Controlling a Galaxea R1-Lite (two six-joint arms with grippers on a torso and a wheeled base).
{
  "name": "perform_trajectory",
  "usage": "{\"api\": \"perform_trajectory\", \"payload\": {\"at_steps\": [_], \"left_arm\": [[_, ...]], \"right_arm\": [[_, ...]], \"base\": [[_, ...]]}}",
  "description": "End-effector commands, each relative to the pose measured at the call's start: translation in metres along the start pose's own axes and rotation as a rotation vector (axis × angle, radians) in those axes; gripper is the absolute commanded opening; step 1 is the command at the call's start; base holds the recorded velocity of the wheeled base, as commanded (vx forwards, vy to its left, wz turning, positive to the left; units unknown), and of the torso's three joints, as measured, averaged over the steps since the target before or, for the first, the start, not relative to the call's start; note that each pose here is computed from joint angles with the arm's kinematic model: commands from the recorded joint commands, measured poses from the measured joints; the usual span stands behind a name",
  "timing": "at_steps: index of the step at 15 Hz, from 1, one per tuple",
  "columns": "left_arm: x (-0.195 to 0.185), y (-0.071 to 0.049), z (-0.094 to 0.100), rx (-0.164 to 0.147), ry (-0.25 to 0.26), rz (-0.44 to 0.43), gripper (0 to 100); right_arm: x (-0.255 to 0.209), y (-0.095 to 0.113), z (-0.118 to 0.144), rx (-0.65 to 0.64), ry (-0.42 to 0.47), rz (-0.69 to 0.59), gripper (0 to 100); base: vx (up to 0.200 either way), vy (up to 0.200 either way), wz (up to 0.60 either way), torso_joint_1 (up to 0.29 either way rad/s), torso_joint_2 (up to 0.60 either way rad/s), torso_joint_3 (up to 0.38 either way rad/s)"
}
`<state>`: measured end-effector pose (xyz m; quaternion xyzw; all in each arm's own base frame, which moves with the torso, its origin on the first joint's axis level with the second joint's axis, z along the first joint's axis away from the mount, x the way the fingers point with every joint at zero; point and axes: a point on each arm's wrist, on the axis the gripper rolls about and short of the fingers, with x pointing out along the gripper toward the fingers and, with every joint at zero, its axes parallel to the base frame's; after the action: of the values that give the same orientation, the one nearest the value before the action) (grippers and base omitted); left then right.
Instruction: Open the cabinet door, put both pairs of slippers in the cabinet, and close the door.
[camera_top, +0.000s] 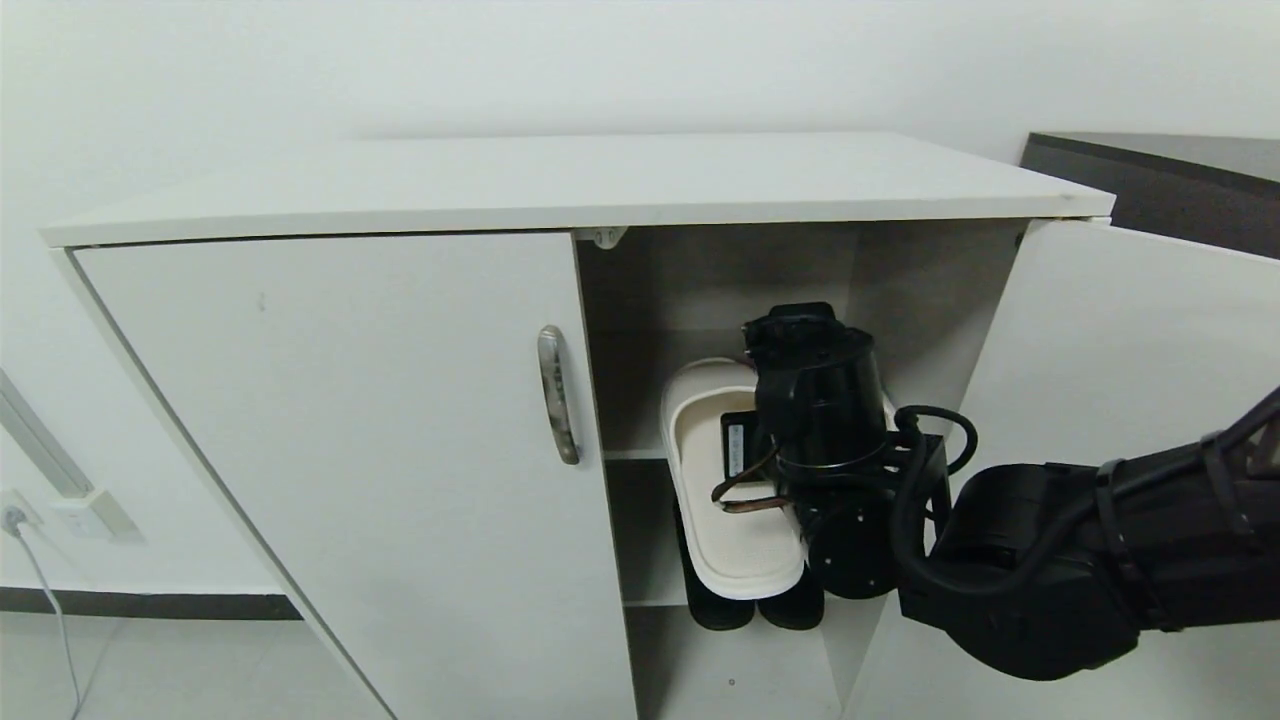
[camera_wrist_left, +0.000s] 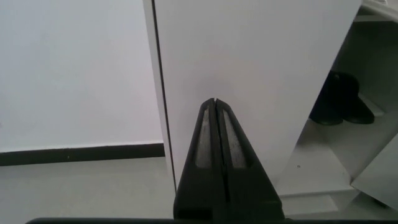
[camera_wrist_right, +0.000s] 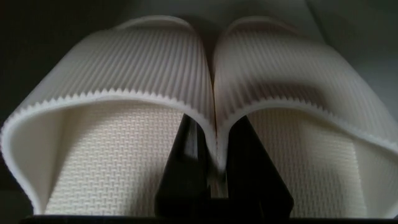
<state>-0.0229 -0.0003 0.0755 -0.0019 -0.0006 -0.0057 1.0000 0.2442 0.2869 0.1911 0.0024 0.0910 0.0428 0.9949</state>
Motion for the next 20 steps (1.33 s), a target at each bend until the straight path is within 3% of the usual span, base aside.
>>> {"api": "perform_trajectory", "payload": {"at_steps": [1,13,20], "left_arm": [[0.0,0.0,0.0,0.001,0.001,0.001,0],[0.0,0.0,0.0,-0.001,0.001,0.001,0],[0.0,0.0,0.0,-0.002,0.0,0.002,0]], "right_arm": [[0.004,-0.002,0.002,-0.003,0.007,0.0,0],[0.082,-0.002,0.028,0.031,0.017,-0.071,0],[0.104,-0.002,0.024,0.036,0.008,-0.096,0]], "base": [[0.0,0.0,0.0,0.0,0.0,0.0],[0.0,0.0,0.0,0.0,0.0,0.0],[0.0,0.0,0.0,0.0,0.0,0.0]]}}
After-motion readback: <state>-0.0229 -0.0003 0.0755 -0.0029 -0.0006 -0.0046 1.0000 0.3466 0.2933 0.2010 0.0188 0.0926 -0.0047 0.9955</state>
